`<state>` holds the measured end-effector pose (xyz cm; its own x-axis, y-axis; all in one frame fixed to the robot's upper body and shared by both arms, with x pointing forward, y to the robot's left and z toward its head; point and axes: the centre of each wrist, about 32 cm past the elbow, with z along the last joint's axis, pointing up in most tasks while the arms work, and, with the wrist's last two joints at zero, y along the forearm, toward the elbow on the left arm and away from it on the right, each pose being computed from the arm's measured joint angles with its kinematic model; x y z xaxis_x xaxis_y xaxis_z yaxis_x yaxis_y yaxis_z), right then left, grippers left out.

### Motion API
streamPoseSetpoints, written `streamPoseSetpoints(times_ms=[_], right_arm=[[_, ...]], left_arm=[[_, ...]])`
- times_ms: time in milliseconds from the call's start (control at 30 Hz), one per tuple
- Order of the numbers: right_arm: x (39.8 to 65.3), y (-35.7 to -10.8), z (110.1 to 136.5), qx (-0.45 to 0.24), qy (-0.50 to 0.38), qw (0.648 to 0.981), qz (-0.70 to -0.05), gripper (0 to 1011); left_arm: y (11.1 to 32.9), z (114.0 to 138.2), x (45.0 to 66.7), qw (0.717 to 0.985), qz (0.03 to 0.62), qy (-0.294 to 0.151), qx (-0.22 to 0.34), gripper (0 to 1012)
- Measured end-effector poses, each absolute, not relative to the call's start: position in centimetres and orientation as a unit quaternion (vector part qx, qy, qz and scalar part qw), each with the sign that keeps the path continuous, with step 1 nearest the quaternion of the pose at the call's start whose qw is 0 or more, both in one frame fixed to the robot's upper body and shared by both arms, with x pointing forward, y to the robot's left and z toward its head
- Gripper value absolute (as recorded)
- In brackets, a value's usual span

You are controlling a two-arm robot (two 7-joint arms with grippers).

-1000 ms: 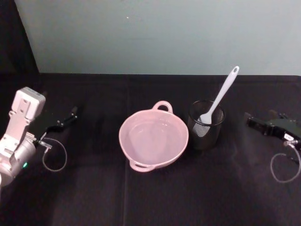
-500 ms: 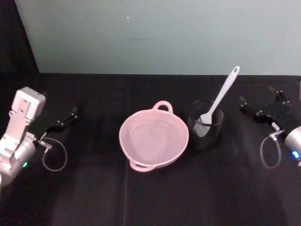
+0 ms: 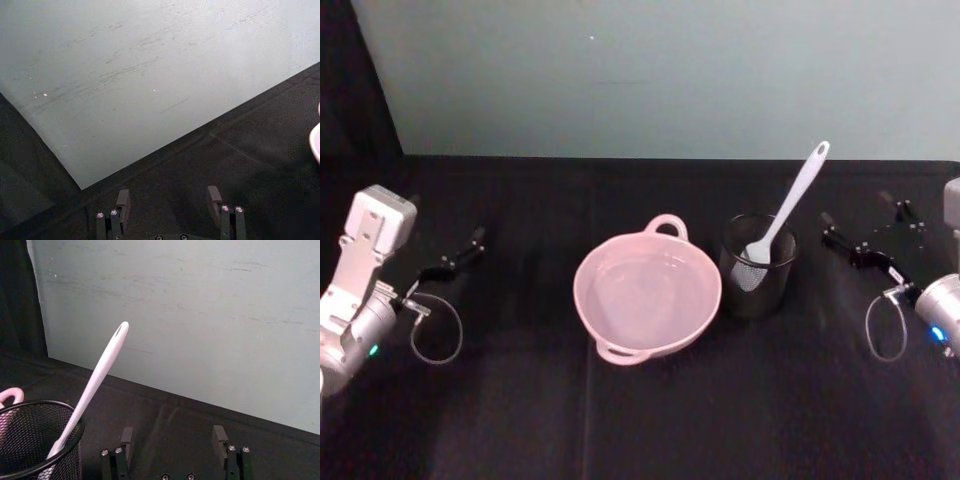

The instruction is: Use the one hand to pick up the spoon and stir the clear water in the bowl.

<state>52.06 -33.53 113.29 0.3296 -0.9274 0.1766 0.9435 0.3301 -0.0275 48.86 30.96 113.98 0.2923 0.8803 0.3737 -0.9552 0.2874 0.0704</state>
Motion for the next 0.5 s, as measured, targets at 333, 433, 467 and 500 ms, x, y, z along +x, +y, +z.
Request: streamPoseSetpoints(times_ms=[333, 433, 467, 500], right_arm=[[52.01, -33.57, 113.42, -0.063, -0.065, 0.813, -0.575, 1003], [52.0, -33.57, 113.46, -0.063, -0.065, 0.813, -0.575, 1002], [52.0, -33.57, 113.46, -0.063, -0.065, 0.813, -0.575, 1003], [52.0, -33.57, 113.47, -0.063, -0.065, 0.813, -0.575, 1002]], left_arm=[[30.97, 113.98, 48.86, 0.791, 0.58, -0.132, 0.142, 1011], [30.97, 113.98, 48.86, 0.791, 0.58, -0.132, 0.141, 1011], [30.97, 113.98, 48.86, 0.791, 0.58, -0.132, 0.142, 1011], [30.97, 113.98, 48.86, 0.791, 0.58, -0.132, 0.142, 1011]])
